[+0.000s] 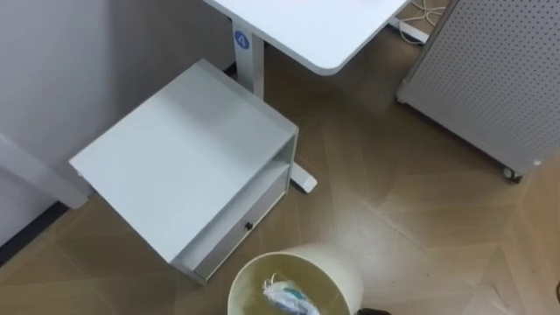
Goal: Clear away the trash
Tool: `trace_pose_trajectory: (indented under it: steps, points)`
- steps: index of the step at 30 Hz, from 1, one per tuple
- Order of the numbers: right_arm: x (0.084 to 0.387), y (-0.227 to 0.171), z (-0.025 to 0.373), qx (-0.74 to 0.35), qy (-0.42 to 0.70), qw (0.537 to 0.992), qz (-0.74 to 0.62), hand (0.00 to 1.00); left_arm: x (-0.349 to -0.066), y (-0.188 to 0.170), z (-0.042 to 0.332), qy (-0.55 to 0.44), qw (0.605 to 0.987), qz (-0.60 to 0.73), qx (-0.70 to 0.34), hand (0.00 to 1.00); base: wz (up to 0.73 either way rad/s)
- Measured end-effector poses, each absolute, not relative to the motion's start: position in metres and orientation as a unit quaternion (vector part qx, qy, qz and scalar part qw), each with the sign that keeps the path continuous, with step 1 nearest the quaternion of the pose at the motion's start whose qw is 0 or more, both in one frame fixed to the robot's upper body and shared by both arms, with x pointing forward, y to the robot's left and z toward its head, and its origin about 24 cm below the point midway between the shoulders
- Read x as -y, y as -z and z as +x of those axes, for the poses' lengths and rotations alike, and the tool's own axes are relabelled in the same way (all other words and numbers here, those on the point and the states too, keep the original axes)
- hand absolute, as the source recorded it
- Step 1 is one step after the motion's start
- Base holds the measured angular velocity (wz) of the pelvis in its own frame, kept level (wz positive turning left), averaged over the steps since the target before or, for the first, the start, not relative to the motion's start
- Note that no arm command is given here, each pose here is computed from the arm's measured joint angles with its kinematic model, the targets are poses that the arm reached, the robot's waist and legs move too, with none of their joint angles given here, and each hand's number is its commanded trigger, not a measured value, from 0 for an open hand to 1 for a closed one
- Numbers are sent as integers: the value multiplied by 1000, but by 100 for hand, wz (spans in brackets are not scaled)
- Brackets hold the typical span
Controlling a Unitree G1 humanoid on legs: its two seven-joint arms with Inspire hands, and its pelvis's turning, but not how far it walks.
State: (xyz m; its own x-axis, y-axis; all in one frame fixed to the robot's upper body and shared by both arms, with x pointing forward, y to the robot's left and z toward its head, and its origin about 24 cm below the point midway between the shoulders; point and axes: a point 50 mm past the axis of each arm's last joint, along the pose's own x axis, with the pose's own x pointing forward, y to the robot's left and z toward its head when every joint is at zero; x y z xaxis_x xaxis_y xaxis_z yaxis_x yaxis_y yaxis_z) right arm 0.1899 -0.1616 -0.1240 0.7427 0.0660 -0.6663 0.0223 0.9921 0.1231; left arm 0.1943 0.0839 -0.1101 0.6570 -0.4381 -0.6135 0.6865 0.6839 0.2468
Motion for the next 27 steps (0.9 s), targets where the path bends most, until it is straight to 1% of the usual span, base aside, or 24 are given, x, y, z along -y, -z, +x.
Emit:
trace_pose_trajectory:
  steps: [7, 9, 13, 15, 22, 25, 27]
  points:
    - [175, 127, 182, -367, -9, 928, 72, 100, -101, 106, 194, 310, 884, 244, -249, 0, 0]
    - [185, 126, 181, -365, 0, 928, 75, 100, -109, 99, 200, 303, 890, 253, -227, 0, 0]
    - [198, 131, 171, -377, 14, 923, 80, 100, -120, 97, 202, 286, 894, 264, -221, 0, 1]
    - [207, 131, 165, -379, 24, 922, 79, 100, -121, 89, 200, 289, 897, 273, -195, 0, 7]
    - [223, 133, 149, -386, 34, 919, 75, 100, -121, 64, 206, 285, 910, 274, -128, 0, 6]
    - [227, 131, 148, -383, 33, 921, 68, 100, -129, 54, 211, 260, 921, 270, -110, 0, -15]
    - [231, 129, 140, -377, 30, 923, 63, 100, -139, 47, 208, 228, 937, 245, -103, 0, -20]
